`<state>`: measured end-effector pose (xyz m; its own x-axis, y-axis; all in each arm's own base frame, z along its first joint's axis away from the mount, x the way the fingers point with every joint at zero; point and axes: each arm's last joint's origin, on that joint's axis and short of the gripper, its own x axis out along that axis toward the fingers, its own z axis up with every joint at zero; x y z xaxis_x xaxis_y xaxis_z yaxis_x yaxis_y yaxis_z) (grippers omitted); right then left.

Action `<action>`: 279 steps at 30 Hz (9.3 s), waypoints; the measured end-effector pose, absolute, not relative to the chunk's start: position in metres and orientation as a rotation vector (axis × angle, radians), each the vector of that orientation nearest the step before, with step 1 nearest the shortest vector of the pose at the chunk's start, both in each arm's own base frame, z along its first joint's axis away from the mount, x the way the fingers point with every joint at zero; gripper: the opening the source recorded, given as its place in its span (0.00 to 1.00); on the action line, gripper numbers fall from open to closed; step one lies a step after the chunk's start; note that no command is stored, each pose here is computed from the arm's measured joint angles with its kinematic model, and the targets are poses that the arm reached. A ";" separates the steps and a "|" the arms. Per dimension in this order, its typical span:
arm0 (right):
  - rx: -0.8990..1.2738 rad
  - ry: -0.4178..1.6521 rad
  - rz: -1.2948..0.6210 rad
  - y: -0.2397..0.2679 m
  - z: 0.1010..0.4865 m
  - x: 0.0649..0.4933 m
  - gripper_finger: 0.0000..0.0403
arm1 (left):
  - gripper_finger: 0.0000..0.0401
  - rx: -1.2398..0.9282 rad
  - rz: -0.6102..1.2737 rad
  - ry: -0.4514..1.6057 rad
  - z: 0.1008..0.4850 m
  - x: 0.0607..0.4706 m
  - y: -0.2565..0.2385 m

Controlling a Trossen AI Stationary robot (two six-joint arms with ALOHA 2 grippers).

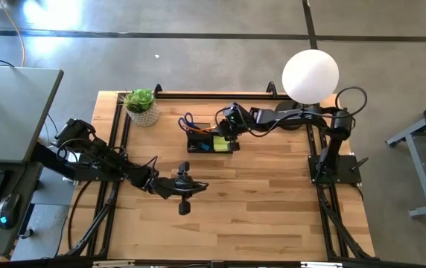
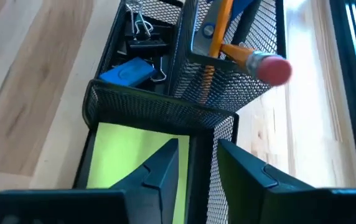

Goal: Pick and place office supplies into organizer
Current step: Return to Home Position

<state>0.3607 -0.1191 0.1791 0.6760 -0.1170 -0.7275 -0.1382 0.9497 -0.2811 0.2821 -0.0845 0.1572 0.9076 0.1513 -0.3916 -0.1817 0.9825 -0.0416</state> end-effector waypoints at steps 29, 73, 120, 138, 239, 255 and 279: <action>0.044 0.420 -0.182 -0.040 0.224 0.207 0.06 | 0.00 0.055 -0.091 0.073 0.255 0.238 -0.049; 0.099 -0.015 -0.068 -0.015 0.176 0.093 0.00 | 0.00 -0.091 -0.005 -0.163 0.181 0.096 0.005; 0.095 -0.025 -0.187 -0.019 0.167 0.096 0.00 | 0.01 -0.004 0.116 -0.022 0.168 0.097 0.009; 0.095 -0.025 -0.187 -0.019 0.167 0.096 0.00 | 0.01 -0.005 0.116 -0.023 0.168 0.097 0.009; 0.095 -0.024 -0.187 -0.019 0.167 0.096 0.00 | 0.01 -0.005 0.116 -0.023 0.168 0.097 0.009; 0.095 -0.024 -0.187 -0.019 0.167 0.096 0.00 | 0.01 -0.005 0.116 -0.023 0.168 0.097 0.009; 0.095 -0.024 -0.187 -0.019 0.167 0.096 0.00 | 0.01 -0.005 0.116 -0.023 0.168 0.097 0.009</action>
